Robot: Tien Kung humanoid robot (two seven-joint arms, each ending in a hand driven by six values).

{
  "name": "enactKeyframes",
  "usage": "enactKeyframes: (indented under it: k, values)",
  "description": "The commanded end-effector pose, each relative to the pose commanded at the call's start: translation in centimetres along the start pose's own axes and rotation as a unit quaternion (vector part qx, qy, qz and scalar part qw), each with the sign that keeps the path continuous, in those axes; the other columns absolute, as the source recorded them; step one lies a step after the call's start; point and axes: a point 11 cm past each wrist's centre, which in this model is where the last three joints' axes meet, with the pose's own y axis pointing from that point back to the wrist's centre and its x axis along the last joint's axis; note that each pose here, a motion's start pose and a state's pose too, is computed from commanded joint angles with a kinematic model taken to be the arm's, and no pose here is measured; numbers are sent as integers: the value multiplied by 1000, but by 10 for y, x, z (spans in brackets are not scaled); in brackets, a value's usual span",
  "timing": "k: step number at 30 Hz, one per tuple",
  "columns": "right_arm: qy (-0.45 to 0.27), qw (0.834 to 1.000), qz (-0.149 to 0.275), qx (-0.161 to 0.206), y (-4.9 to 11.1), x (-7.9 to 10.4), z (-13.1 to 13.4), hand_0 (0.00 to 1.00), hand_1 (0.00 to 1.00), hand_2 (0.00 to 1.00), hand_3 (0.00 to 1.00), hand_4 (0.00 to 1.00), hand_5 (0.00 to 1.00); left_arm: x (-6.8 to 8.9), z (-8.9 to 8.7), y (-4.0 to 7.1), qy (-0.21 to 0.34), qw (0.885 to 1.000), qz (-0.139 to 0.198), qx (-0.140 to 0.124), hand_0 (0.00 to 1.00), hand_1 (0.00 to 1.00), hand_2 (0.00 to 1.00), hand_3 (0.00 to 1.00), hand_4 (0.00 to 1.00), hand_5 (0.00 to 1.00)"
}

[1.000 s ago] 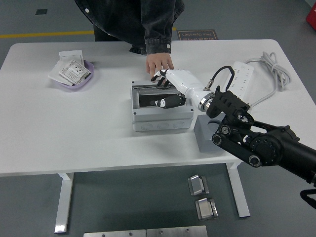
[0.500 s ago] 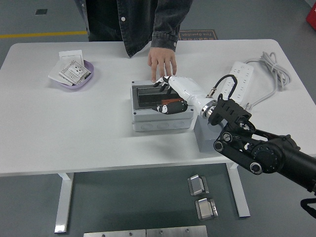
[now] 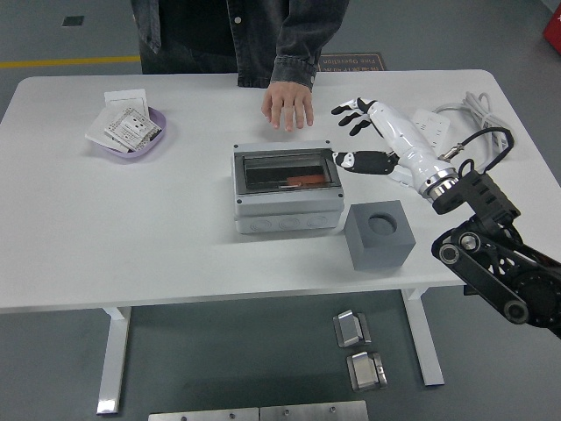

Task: Pick up the cylinder from the cube,place it in the box,flap close box

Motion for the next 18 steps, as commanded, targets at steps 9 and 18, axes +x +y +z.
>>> enactKeyframes:
  k: [9, 18]
  values:
    - [-146, 982, 116, -7, 48, 31, 12, 595, 507, 627, 706, 883, 370, 1, -8, -1, 4, 1000, 1, 7, 668, 717, 634, 695, 676, 382]
    - [-245, 945, 211, -43, 88, 62, 51, 602, 501, 626, 697, 884, 370, 8, -8, 0, 9, 1000, 7, 5, 668, 717, 634, 694, 678, 386]
